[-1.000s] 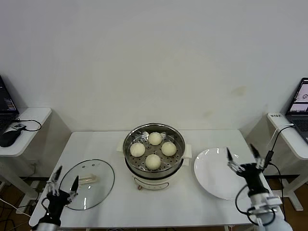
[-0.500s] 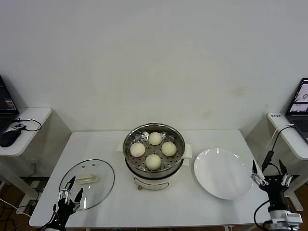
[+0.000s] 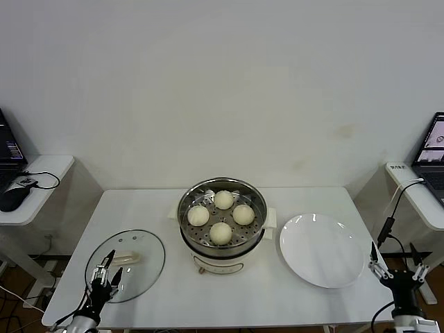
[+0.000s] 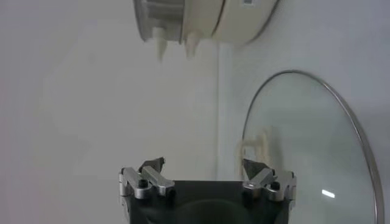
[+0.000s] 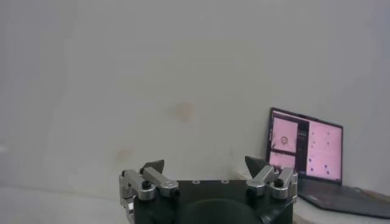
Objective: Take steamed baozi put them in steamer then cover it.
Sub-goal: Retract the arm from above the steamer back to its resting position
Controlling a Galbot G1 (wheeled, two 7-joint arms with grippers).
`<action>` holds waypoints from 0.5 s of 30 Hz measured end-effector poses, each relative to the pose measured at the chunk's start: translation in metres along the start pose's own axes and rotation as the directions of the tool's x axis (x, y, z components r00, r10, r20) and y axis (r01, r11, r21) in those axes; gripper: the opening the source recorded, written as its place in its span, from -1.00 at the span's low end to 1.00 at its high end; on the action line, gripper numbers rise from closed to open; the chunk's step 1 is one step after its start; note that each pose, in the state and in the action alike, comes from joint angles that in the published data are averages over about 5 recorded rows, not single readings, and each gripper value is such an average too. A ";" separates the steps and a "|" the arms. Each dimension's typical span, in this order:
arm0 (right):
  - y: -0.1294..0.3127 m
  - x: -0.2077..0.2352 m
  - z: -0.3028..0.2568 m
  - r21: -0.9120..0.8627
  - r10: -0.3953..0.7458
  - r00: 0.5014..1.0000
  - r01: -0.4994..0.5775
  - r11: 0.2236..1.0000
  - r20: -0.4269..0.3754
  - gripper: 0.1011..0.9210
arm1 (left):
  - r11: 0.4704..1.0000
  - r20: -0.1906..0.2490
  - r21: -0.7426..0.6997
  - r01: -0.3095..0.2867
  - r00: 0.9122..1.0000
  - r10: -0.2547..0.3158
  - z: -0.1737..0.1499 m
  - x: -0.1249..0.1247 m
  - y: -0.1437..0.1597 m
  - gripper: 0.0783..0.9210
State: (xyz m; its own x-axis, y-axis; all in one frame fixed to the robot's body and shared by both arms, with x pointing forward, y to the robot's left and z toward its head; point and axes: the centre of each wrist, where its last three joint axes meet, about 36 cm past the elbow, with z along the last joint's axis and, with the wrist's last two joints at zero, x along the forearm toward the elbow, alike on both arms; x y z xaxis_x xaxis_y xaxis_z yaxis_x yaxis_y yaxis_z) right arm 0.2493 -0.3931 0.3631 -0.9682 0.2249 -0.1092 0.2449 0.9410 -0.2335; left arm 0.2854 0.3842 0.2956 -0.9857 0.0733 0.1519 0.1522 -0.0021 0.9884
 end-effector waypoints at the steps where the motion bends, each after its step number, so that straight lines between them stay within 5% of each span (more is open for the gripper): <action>1: 0.000 0.001 0.001 0.001 0.001 1.000 -0.001 1.000 -0.002 0.76 | 1.000 -0.001 -0.002 -0.001 1.000 0.001 0.001 -0.003 -0.001 0.77; 15: 0.000 0.007 0.010 0.015 0.008 1.000 -0.008 1.000 -0.026 0.76 | 1.000 -0.020 -0.019 -0.009 1.000 0.008 0.014 -0.045 -0.007 0.77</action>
State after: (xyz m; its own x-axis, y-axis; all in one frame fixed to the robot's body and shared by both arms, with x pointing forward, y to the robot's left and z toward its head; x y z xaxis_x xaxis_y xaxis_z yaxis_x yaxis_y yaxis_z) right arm 0.2435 -0.3938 0.3527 -0.9671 0.2394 -0.0860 0.2535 0.9352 -0.2472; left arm 0.3299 0.3949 0.2819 -0.9856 0.0533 0.1602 0.1593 -0.0215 0.9870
